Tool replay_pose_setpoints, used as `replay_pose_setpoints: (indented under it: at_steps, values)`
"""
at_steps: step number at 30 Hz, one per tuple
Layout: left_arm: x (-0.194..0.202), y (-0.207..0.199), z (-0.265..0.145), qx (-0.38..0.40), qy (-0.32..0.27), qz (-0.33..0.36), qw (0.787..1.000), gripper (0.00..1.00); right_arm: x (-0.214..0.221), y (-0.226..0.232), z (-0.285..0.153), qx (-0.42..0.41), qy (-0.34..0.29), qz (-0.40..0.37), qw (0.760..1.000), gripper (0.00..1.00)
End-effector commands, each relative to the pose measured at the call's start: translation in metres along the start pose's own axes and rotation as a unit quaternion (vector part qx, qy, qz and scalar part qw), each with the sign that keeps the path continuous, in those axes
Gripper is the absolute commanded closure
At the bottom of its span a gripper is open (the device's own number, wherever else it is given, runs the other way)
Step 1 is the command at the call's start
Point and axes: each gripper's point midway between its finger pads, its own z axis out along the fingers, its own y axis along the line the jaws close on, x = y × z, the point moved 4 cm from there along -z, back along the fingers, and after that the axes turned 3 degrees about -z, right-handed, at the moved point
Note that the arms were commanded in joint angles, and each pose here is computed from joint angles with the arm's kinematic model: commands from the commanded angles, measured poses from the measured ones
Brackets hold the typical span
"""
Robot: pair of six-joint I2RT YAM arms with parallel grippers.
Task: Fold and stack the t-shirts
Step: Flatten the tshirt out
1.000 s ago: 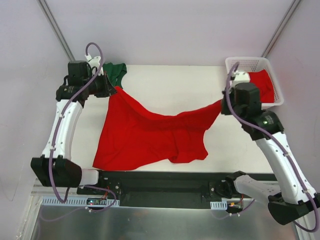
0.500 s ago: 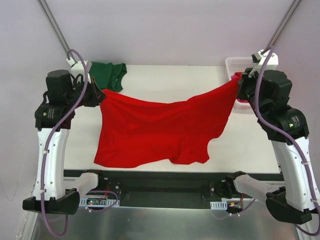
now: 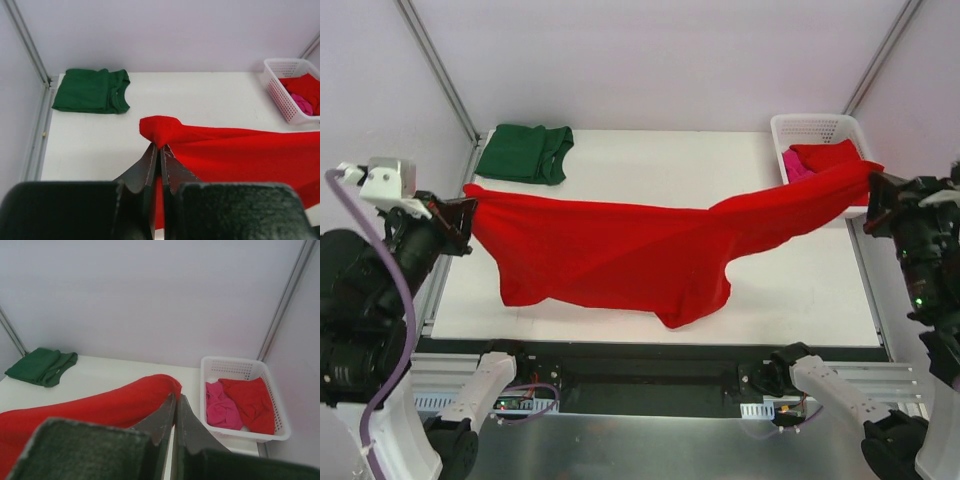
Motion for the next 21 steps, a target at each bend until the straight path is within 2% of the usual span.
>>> replay_pose_setpoints:
  at_steps: [1, 13, 17, 21]
  values:
    - [-0.011, 0.01, -0.019, -0.048, -0.048, 0.008, 0.998, 1.0, -0.014, -0.015, -0.012, 0.029, -0.041, -0.006, 0.999, 0.99]
    - [-0.053, 0.002, -0.089, -0.054, -0.178, 0.025, 0.982, 1.0, -0.03, -0.031, -0.038, 0.049, -0.099, 0.009, 0.994, 0.99]
    - [-0.068, -0.008, -0.109, -0.028, -0.217, 0.03, 0.975, 1.0, -0.039, -0.033, -0.047, 0.042, -0.122, 0.013, 0.992, 0.99]
    - [-0.073, -0.025, -0.121, 0.038, -0.227, 0.039, 0.972, 1.0, -0.044, -0.022, -0.057, -0.013, -0.127, 0.006, 0.992, 0.99]
